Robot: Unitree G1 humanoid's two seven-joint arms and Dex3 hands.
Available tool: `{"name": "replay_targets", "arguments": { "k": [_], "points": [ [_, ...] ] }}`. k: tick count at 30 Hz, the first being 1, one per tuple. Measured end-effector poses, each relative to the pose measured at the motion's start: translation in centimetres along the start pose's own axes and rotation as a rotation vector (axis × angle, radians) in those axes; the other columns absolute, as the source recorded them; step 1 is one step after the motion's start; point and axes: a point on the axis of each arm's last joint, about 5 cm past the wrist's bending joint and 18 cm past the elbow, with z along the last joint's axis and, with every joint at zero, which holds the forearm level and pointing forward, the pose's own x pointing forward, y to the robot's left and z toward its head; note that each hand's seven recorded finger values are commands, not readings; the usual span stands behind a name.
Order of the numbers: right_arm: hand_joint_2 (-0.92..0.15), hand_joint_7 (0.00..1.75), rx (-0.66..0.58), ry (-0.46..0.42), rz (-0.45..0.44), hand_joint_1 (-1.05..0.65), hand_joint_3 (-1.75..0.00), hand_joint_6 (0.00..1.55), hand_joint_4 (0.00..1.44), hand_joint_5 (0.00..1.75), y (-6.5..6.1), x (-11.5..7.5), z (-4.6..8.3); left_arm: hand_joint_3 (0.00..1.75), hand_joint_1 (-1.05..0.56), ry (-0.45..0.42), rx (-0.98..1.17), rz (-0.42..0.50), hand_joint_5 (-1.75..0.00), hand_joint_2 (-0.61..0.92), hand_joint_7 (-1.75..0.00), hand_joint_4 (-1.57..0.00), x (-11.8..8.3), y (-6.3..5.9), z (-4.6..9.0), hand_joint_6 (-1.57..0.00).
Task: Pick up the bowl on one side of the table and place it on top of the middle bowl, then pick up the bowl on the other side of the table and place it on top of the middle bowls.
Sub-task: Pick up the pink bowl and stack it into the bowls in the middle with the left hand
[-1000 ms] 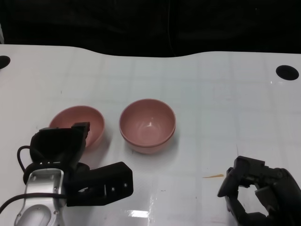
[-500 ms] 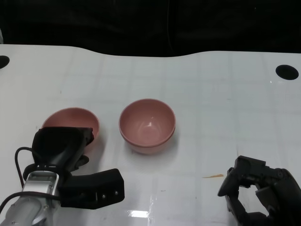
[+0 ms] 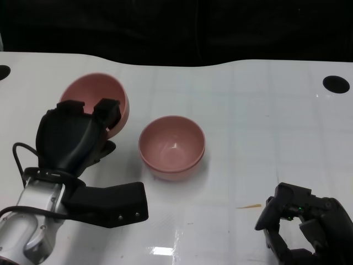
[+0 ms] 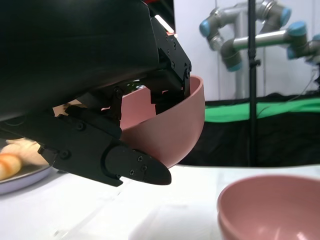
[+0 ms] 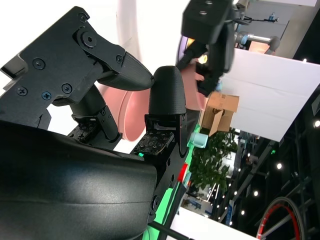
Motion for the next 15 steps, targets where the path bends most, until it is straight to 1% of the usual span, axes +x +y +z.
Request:
{"name": "replay_targets", "arguments": {
  "k": [3,5,7,9,10,11,15],
  "points": [
    [-0.42,1.42,-0.001,0.001,0.0,-0.19,-1.25,0.85,0.88,1.74,0.0,0.0,0.0,0.88,-0.21,-0.102,-0.05,0.021,-1.75,0.59,-1.75,-0.88,0.4,1.0,0.1,-0.67],
    [-0.42,1.42,0.0,0.001,0.0,-0.19,-1.25,0.85,0.88,1.73,0.0,0.0,0.0,0.91,-0.21,-0.163,-0.071,0.031,-1.75,0.58,-1.75,-0.89,0.6,1.4,0.2,-0.68],
    [-0.42,1.42,0.0,0.001,0.0,-0.18,-1.26,0.85,0.88,1.73,0.0,0.0,0.0,0.95,-0.24,-0.21,-0.108,0.037,-1.75,0.6,-1.75,-0.9,0.7,1.6,0.3,-0.69],
    [-0.42,1.42,-0.002,0.001,0.002,-0.18,-1.26,0.85,0.88,1.73,0.0,0.0,0.0,0.96,-0.25,-0.262,-0.142,0.047,-1.75,0.6,-1.75,-0.9,1.0,1.8,0.6,-0.7],
    [-0.42,1.42,-0.002,0.001,0.002,-0.18,-1.26,0.84,0.88,1.73,0.0,0.0,0.0,0.9,-0.27,-0.287,-0.158,0.046,-1.75,0.61,-1.75,-0.89,1.2,2.0,0.6,-0.69],
    [-0.42,1.42,-0.002,0.001,0.003,-0.18,-1.26,0.84,0.88,1.73,0.0,0.0,0.0,0.88,-0.27,-0.31,-0.167,0.044,-1.75,0.61,-1.75,-0.88,1.4,2.1,0.7,-0.69],
    [-0.42,1.42,-0.001,0.001,0.008,-0.18,-1.26,0.84,0.88,1.74,0.0,0.0,0.0,0.86,-0.27,-0.403,-0.192,0.013,-1.75,0.63,-1.75,-0.88,2.2,2.2,0.9,-0.69]
  ]
}}
